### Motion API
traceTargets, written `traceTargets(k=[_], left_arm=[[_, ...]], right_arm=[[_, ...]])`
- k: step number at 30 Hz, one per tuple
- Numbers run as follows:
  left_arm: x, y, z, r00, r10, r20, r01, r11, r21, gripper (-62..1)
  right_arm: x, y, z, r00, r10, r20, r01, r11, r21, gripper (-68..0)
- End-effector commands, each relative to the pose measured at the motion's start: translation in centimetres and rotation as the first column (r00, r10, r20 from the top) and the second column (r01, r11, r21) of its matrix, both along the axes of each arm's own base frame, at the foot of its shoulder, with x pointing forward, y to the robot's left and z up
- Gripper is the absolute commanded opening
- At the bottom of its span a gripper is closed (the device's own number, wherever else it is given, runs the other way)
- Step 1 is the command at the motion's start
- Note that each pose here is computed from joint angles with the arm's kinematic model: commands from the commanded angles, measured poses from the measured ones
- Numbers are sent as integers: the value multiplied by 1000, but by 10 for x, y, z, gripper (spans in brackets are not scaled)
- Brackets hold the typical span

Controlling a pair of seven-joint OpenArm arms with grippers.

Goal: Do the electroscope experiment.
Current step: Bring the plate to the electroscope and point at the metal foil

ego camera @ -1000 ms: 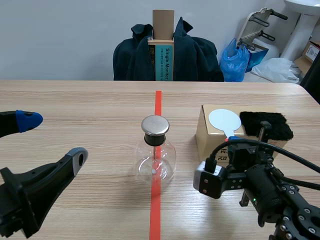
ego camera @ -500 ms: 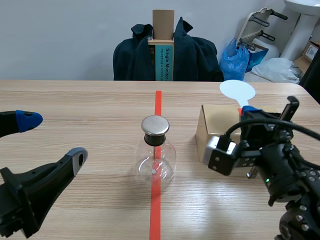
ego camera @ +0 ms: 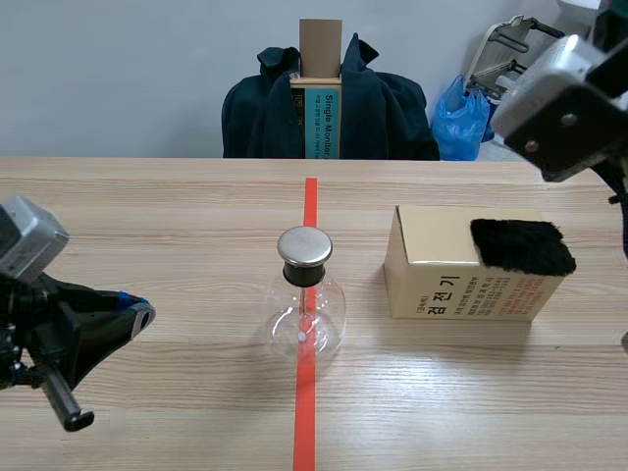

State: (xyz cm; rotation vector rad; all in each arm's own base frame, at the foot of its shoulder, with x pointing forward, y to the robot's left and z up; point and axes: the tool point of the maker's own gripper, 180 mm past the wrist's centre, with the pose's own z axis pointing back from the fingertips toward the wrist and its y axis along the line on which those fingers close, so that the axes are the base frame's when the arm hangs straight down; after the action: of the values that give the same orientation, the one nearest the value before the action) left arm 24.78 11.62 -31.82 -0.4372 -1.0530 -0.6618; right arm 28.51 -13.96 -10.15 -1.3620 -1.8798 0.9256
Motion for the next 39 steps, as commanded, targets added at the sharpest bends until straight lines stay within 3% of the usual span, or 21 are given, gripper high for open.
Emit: traceTargets(k=[1, 7, 13, 23, 27, 30, 34, 39], left_arm=[[13, -11, 9, 999, 1, 44, 2, 998, -65, -584], [32, -34, -7, 997, -11, 74, 23, 985, -171, -581], [26, -62, -25, 994, -68, 89, 83, 978, -189, -581], [18, -85, -40, 993, -89, 77, 103, 974, -202, -582], [18, -85, -40, 993, -90, 79, 105, 973, -205, -582], [18, -85, -40, 993, -92, 76, 105, 974, -201, -582], [18, -85, -40, 993, -91, 76, 105, 974, -202, -582], [18, -85, -40, 993, -91, 76, 105, 974, -202, -582]], right_arm=[[-2, -1, 11, 999, 6, 42, -6, 1000, 11, -667], [-14, 3, 33, 991, 30, 132, -35, 999, 37, -667], [-21, 2, 48, 983, 35, 180, -50, 995, 81, -667], [-20, 0, 51, 982, 31, 187, -48, 995, 86, -667], [-9, 13, 35, 993, 86, 77, -91, 995, 52, -667], [-3, 23, 22, 993, 121, 11, -121, 993, -1, -669], [5, 38, -5, 983, 170, -68, -174, 982, -70, -669], [18, 59, -60, 960, 213, -183, -244, 956, -166, -669]])
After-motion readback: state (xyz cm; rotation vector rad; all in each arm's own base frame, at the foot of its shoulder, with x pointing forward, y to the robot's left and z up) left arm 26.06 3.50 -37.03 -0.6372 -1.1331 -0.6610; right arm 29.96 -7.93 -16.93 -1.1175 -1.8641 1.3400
